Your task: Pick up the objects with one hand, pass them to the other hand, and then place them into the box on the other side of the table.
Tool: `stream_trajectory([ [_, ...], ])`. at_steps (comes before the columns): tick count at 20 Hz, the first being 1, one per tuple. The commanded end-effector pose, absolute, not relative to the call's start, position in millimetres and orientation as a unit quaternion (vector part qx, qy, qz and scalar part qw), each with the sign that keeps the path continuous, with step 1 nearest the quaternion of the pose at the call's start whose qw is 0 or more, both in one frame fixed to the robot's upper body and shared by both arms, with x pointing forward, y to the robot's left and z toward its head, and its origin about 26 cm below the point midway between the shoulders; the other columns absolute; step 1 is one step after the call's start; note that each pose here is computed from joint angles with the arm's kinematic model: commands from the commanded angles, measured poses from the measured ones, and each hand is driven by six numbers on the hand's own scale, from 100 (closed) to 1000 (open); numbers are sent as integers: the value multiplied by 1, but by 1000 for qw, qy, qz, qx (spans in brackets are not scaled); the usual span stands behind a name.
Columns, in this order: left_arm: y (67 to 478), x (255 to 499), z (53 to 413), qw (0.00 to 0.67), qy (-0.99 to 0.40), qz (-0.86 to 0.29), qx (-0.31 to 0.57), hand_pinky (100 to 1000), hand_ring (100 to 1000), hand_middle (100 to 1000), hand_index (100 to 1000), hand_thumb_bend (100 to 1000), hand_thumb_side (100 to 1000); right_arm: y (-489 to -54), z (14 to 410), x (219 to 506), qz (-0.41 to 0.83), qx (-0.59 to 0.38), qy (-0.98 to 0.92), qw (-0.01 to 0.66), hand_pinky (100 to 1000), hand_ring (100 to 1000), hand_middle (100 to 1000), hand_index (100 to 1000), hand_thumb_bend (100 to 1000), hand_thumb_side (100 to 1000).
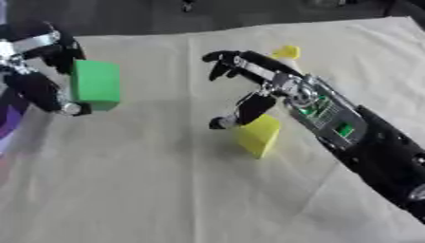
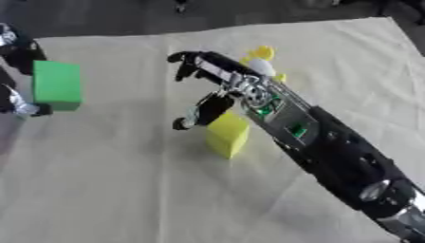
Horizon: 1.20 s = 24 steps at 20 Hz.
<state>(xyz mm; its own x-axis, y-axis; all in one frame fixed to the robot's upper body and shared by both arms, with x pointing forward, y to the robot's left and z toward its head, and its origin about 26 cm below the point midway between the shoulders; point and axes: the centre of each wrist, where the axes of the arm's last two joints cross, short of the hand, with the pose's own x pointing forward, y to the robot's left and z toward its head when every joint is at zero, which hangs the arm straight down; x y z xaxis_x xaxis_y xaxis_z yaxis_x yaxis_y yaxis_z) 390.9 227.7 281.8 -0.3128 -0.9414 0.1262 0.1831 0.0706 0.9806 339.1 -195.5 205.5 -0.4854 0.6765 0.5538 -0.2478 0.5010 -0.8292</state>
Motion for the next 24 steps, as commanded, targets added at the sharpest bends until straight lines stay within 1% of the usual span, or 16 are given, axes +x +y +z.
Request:
stream_trajectory([
  [1,271,384,308,488,-563,-533,401,712,588,460,517,506,100,-200,223,332,462,-152,-736,470,845,838,695,927,549,218],
  [3,294,382,308,501,-555,-510,424,713,591,461,518,511,100,-201,228,328,452,-155,-747,463,845,839,699,926,507,257],
  [8,331,383,307,531,-540,-465,458,712,591,459,516,480,100,-204,237,319,434,-166,-764,448,846,839,700,924,521,254],
  [12,346,389,306,544,-535,-438,474,711,591,458,515,460,100,-206,244,311,422,-167,-778,435,843,837,697,922,526,246],
  [15,355,396,302,551,-529,-425,486,711,593,459,516,463,100,-206,251,304,415,-165,-789,422,843,836,695,920,528,239],
  [19,370,404,296,559,-516,-404,508,711,594,459,516,462,100,-209,253,303,411,-165,-800,405,844,836,695,921,535,235],
  [22,380,410,290,568,-507,-387,520,722,611,461,522,441,100,-211,254,303,410,-165,-805,396,846,835,696,918,528,240],
  [23,382,413,288,571,-506,-382,522,728,627,475,540,425,100,-211,253,303,411,-165,-805,395,846,834,696,912,525,247],
  [24,384,415,286,572,-505,-378,524,732,640,497,566,437,100,-212,253,303,412,-164,-805,395,845,833,695,911,525,248],
])
